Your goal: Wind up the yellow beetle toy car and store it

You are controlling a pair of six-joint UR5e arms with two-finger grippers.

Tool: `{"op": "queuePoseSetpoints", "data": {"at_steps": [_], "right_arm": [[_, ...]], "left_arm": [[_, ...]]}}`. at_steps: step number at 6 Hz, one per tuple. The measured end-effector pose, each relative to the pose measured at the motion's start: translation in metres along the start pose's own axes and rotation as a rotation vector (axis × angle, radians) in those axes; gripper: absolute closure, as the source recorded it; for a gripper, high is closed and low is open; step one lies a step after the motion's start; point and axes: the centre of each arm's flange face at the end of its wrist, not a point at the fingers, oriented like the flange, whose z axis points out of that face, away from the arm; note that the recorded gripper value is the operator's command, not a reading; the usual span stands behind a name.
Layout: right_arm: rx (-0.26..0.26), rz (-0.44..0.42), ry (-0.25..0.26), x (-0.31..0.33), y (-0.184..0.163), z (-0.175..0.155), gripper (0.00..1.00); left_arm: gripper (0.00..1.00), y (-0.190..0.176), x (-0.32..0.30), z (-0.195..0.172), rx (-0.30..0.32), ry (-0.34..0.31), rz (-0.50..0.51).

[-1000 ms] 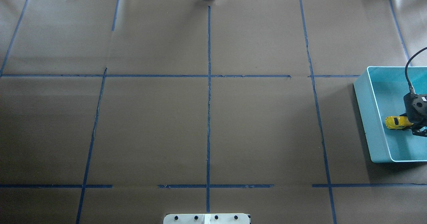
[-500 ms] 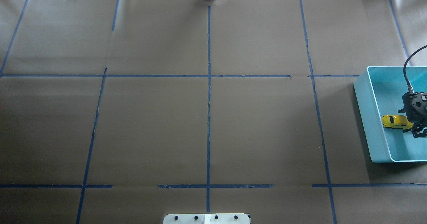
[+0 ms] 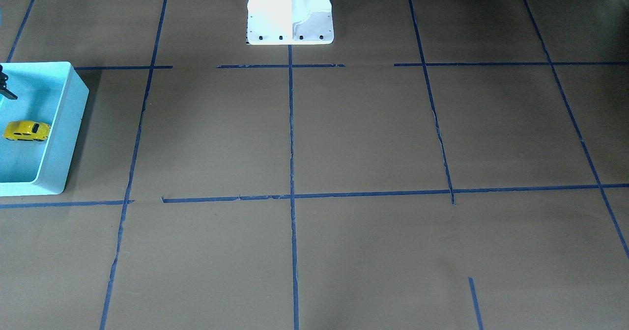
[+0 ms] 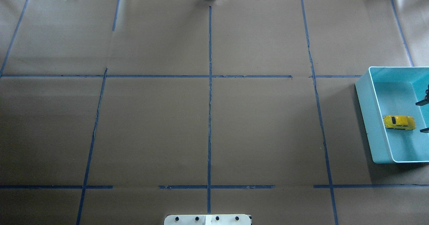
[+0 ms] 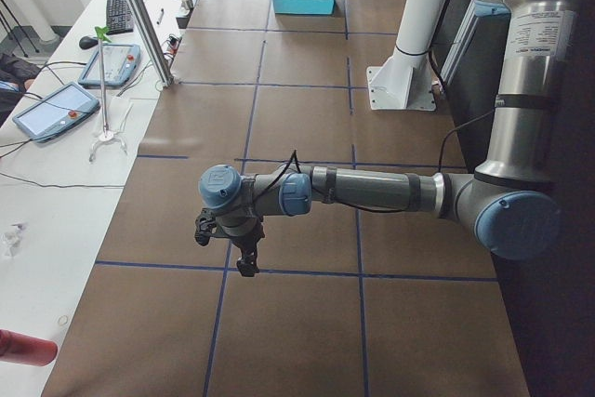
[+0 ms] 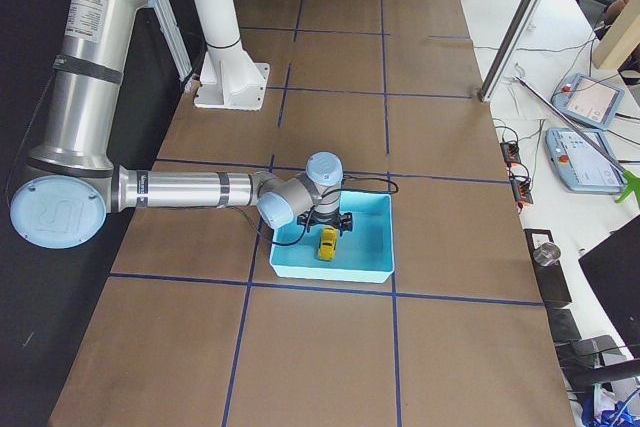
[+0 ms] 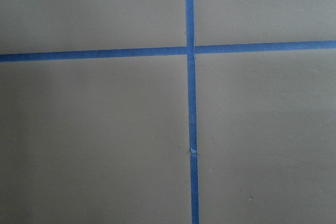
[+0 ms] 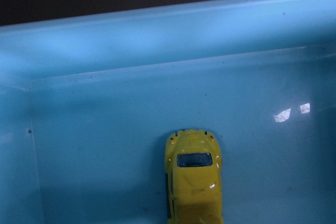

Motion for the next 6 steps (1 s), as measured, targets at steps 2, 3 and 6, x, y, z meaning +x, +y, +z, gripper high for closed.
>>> {"op": "queuePoseSetpoints", "data": {"at_steps": [2,3,6], "right_arm": [[-0.021,0.286,-0.006,0.02,0.058,-0.049,0.0],[-0.054,0.464,-0.03,0.032,0.079,-0.072,0.0],[-0.11,1.215,-0.087,0.032,0.144,-0.134,0.0]], "left_arm": [[0.0,-0.001,0.001,0.0,-0.001,0.0,0.002],[0.0,0.0,0.001,0.001,-0.002,0.0,0.002],[0.0,0.0,0.001,0.001,-0.001,0.0,0.003]]}}
